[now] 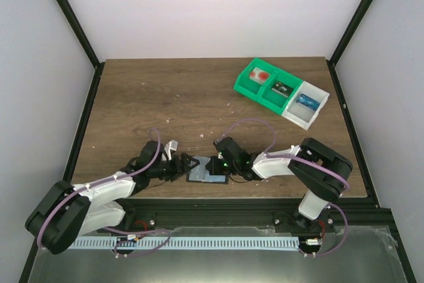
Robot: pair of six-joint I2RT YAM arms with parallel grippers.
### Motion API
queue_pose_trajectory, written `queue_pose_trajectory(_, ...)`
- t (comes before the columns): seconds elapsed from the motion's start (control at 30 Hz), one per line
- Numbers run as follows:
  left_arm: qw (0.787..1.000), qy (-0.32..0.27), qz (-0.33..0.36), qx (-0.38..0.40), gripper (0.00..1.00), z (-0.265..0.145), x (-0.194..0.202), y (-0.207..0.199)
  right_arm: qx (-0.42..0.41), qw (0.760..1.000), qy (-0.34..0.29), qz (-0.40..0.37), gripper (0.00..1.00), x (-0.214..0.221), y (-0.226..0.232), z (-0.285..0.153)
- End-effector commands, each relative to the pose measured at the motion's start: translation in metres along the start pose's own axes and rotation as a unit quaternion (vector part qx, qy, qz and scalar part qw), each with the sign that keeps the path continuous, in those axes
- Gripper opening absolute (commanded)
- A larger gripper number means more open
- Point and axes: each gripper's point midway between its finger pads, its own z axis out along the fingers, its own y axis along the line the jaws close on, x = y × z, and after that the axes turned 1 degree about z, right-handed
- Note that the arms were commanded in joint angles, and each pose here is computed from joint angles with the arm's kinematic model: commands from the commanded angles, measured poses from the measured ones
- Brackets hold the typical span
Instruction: Take the credit cards out of the card holder
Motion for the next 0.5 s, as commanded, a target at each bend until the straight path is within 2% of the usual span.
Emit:
queue_pose_trajectory(0.0,1.0,0.001,0.021,-0.003,0.85,0.004,-0.006,-0.004,0.048,0.998,0.028,-0.002,0.0,0.022,-0.029,0.004)
queue_pose_trajectory(0.47,0.998,0.007,0.052,-0.021,0.86,0.022,-0.026,-0.012,0.044,0.999,0.024,-0.006,0.01,0.021,-0.028,0.003)
